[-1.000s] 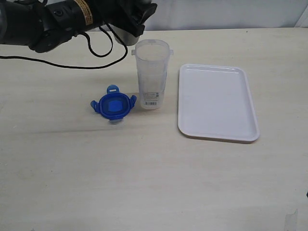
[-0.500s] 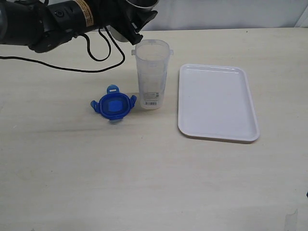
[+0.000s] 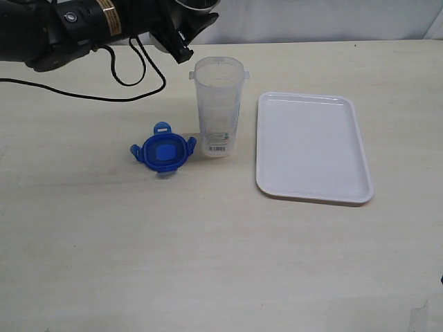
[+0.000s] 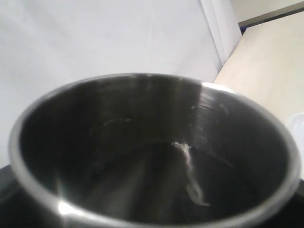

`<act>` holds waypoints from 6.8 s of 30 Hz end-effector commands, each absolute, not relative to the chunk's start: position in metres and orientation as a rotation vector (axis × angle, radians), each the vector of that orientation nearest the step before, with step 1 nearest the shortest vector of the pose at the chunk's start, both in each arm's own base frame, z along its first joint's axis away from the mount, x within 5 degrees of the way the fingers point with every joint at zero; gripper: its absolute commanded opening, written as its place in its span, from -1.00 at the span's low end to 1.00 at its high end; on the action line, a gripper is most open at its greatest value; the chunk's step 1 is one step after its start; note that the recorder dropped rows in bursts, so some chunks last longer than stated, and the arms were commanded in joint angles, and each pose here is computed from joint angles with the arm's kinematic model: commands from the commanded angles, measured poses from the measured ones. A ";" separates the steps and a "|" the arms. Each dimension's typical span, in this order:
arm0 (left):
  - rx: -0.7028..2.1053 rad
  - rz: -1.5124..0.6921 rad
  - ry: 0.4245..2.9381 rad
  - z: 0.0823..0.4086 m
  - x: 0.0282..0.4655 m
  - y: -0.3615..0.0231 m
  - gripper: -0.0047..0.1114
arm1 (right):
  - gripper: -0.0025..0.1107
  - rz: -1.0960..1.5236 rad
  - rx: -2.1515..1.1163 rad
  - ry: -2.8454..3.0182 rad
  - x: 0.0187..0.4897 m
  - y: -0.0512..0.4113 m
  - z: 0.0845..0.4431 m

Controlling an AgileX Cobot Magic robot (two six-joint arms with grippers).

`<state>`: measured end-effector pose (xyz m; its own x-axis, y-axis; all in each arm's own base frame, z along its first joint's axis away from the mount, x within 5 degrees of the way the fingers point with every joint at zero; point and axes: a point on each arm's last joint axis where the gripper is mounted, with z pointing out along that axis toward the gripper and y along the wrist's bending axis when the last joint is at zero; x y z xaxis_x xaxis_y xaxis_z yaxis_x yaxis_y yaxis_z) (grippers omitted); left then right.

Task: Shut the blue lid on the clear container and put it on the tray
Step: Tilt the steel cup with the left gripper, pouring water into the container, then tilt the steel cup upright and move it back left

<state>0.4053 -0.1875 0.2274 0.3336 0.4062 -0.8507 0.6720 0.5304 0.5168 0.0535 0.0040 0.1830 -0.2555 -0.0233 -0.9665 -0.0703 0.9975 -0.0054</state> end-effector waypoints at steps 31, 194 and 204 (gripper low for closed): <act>1.207 -0.048 1.075 0.244 0.403 -0.190 -0.92 | -0.88 0.029 -0.074 1.827 0.053 0.003 0.182; 0.330 -0.371 1.684 0.097 0.535 -0.096 0.04 | -0.88 0.029 -0.074 1.827 0.053 0.003 0.182; 0.335 -0.362 1.704 0.095 0.535 -0.098 0.07 | -0.88 0.029 -0.074 1.827 0.053 0.003 0.182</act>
